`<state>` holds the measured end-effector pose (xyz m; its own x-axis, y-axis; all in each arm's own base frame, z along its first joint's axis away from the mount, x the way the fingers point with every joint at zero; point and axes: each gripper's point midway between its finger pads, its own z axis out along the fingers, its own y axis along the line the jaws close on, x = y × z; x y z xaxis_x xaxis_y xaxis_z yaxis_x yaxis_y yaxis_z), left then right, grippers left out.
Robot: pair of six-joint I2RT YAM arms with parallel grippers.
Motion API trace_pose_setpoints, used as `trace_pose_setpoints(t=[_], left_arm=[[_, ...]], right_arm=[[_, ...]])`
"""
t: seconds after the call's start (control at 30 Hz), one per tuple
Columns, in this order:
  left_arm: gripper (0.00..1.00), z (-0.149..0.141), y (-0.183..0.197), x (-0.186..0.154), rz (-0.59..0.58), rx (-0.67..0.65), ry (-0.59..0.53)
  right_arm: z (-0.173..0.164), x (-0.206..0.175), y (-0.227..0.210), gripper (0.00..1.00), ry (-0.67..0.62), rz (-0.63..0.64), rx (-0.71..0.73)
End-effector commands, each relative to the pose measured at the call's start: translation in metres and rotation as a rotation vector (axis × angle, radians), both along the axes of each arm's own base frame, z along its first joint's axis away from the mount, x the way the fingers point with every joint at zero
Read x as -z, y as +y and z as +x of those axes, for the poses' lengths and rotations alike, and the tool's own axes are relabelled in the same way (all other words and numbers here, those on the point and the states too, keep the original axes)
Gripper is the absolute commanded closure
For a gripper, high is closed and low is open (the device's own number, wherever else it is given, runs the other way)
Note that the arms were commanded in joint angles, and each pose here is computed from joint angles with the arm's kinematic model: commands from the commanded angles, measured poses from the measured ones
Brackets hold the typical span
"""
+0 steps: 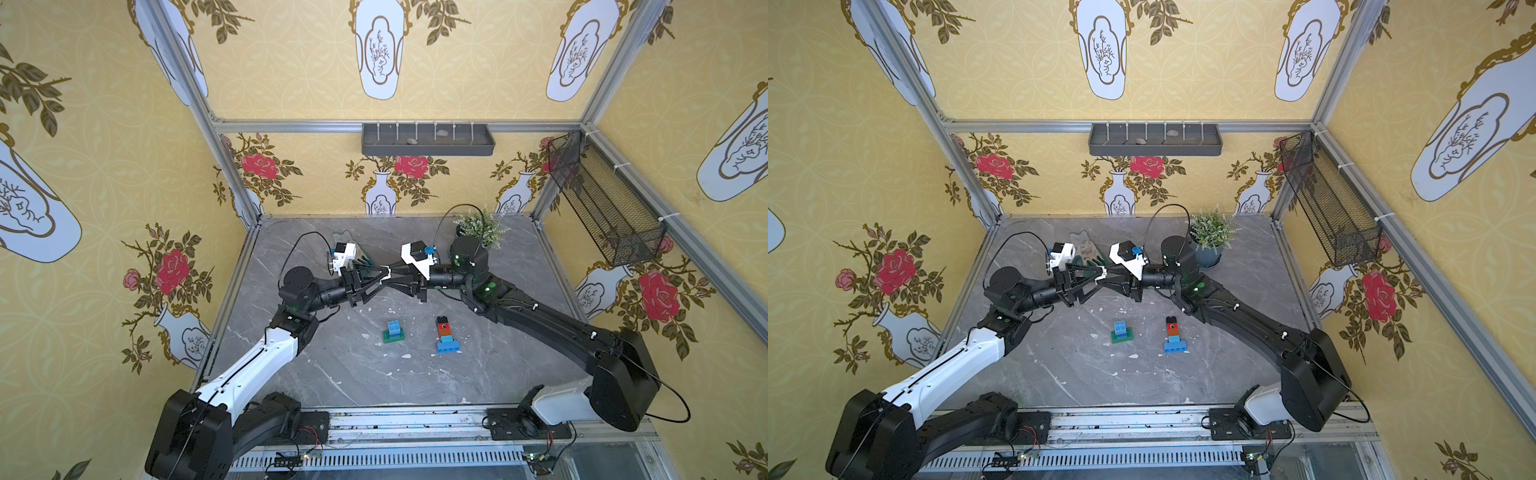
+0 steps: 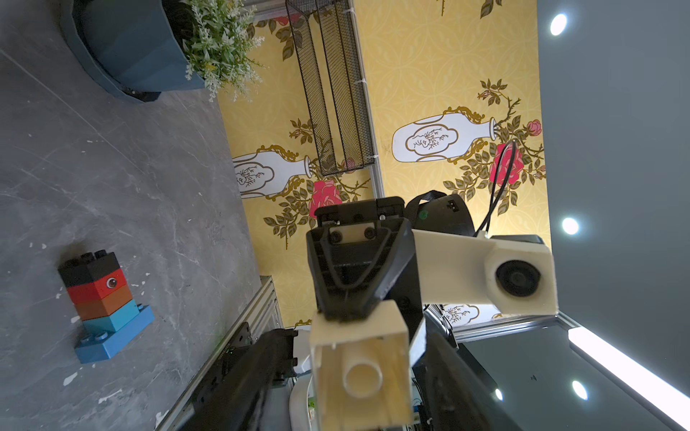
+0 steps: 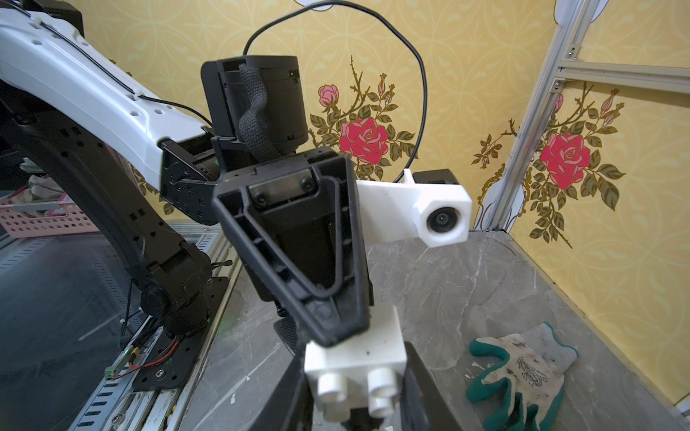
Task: Assemble the number 1 with lego
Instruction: Assemble the lego brick with the lego brick.
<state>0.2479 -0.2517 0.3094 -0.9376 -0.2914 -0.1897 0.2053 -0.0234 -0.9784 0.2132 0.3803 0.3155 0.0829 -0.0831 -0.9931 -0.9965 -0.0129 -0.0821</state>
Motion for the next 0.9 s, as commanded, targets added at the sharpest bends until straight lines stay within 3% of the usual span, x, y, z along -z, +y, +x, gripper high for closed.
trace_pose_setpoints(t=[0.0, 0.17, 0.27, 0.5, 0.87], left_arm=[[0.29, 0.008, 0.010, 0.007, 0.031, -0.088, -0.011], [0.27, 0.019, 0.053, 0.047, 0.227, -0.383, 0.099], [0.27, 0.016, 0.077, 0.074, 0.295, -0.499, 0.169], [0.28, -0.003, 0.117, 0.124, 0.399, -0.647, 0.326], [0.28, -0.024, 0.144, 0.154, 0.438, -0.747, 0.396]], right_arm=[[0.005, -0.002, -0.008, 0.76, -0.020, 0.000, 0.039], [0.010, 0.024, -0.030, 0.77, -0.028, -0.157, 0.094], [0.009, 0.049, -0.039, 0.79, -0.031, -0.336, 0.091], [-0.004, 0.101, -0.046, 0.80, -0.068, -0.771, 0.021], [-0.019, 0.129, -0.033, 0.78, -0.074, -1.061, -0.100]])
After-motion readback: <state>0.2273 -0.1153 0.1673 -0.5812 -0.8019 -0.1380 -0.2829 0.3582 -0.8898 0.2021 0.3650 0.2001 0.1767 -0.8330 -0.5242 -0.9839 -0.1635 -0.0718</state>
